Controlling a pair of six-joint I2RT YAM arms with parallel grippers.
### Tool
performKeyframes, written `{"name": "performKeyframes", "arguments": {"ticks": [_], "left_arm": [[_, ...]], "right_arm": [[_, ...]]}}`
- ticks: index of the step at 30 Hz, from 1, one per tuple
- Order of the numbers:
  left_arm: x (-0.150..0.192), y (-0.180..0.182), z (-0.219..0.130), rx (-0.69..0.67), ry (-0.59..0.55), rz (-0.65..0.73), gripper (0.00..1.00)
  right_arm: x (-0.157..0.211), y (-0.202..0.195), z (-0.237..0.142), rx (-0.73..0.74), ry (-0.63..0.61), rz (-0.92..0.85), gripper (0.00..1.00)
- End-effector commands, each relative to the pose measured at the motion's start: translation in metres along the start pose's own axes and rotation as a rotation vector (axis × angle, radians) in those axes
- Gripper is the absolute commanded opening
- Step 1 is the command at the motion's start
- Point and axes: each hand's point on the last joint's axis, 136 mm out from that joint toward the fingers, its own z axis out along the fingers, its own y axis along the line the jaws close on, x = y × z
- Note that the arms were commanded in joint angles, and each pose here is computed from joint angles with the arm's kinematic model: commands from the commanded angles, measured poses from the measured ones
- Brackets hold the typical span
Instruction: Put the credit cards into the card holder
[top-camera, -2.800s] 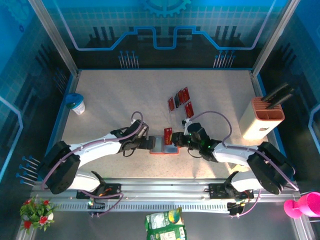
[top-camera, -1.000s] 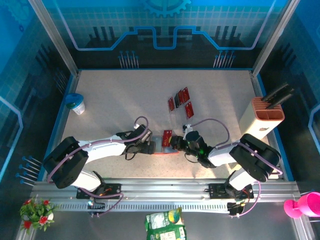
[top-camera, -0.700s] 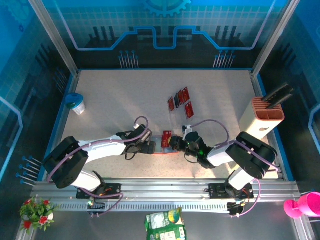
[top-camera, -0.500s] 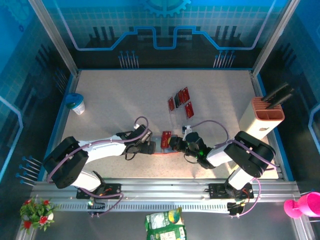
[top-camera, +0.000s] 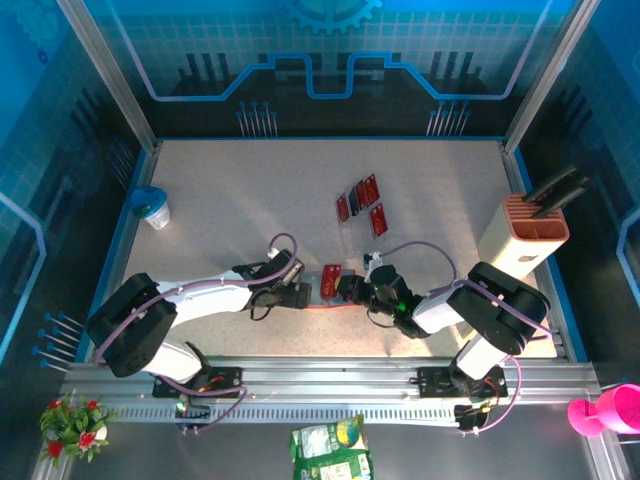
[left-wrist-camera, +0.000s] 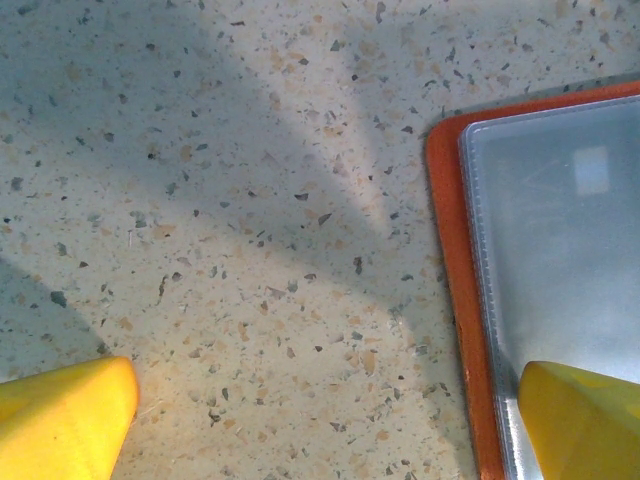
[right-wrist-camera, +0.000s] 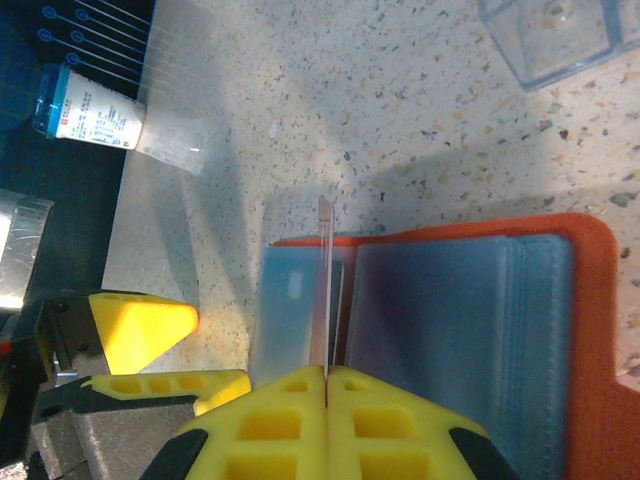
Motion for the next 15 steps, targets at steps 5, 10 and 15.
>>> {"name": "performKeyframes", "arguments": {"ticks": [5, 10, 15], "left_arm": [[0.012, 0.007, 0.007, -0.032, 0.031, -0.003, 0.99], [0.012, 0.007, 0.007, -0.030, 0.030, -0.005, 0.99], [0.012, 0.007, 0.007, -0.030, 0.030, -0.005, 0.99]], "right_arm": [[0.017, -0.014, -0.003, 0.070, 0.059, 0.016, 0.00], [0.021, -0.016, -0.004, 0.096, 0.084, 0.015, 0.00], [0.024, -0.018, -0.005, 0.117, 0.100, 0.017, 0.00]]}}
